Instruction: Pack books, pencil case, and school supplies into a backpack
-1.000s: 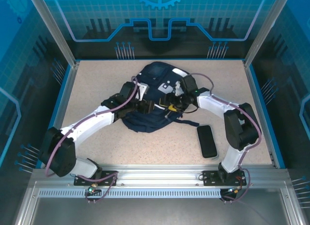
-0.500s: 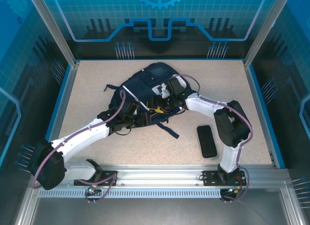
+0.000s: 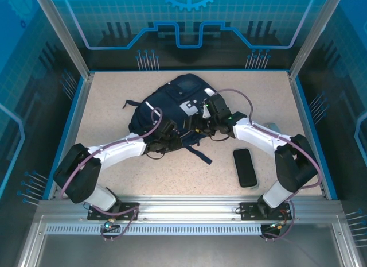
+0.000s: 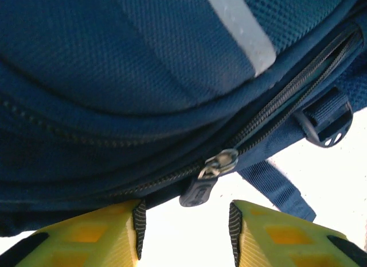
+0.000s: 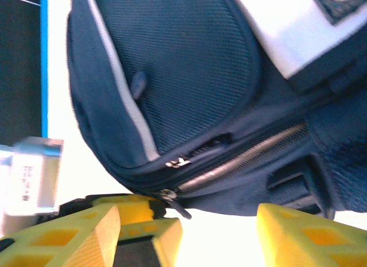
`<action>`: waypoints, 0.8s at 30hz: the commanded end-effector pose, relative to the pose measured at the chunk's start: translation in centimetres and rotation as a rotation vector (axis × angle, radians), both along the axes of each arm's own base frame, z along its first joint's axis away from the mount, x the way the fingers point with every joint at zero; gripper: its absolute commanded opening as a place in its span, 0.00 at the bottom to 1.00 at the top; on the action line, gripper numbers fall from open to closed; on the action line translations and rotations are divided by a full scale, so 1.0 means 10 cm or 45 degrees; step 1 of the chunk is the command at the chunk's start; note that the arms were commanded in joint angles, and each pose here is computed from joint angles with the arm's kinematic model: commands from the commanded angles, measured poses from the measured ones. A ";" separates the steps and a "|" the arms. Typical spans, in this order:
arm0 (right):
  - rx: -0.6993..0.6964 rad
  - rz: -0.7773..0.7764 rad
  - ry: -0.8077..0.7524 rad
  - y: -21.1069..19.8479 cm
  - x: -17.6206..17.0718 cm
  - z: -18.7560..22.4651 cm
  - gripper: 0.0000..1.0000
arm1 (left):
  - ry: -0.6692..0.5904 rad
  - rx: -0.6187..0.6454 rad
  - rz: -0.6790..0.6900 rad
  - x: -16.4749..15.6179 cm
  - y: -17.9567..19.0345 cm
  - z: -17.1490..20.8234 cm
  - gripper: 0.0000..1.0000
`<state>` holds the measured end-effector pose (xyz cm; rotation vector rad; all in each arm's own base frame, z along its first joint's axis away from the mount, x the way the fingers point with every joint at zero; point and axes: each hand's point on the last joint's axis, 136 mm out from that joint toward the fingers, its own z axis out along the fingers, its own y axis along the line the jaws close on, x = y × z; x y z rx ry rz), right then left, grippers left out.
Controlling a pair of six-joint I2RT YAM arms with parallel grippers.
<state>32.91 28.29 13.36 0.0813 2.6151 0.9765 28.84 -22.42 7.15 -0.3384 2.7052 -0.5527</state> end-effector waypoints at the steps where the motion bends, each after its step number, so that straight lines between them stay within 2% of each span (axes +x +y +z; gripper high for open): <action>1: -0.034 -0.048 0.018 -0.10 -0.04 -0.06 0.65 | -0.049 0.008 0.071 0.15 -0.05 0.10 0.43; 8: -0.102 -0.153 0.013 -0.28 -0.06 -0.17 0.64 | -0.005 0.113 0.126 0.19 -0.03 0.01 0.42; 15: -0.165 -0.234 0.003 -0.47 -0.11 -0.26 0.65 | 0.063 0.297 0.155 0.18 0.12 -0.13 0.39; 19: -0.174 -0.247 0.005 -0.50 -0.12 -0.28 0.65 | 0.093 0.347 0.129 0.16 0.14 -0.21 0.32; 24: -0.179 -0.248 0.013 -0.50 -0.13 -0.31 0.65 | 0.075 0.315 0.104 0.17 0.09 -0.20 0.21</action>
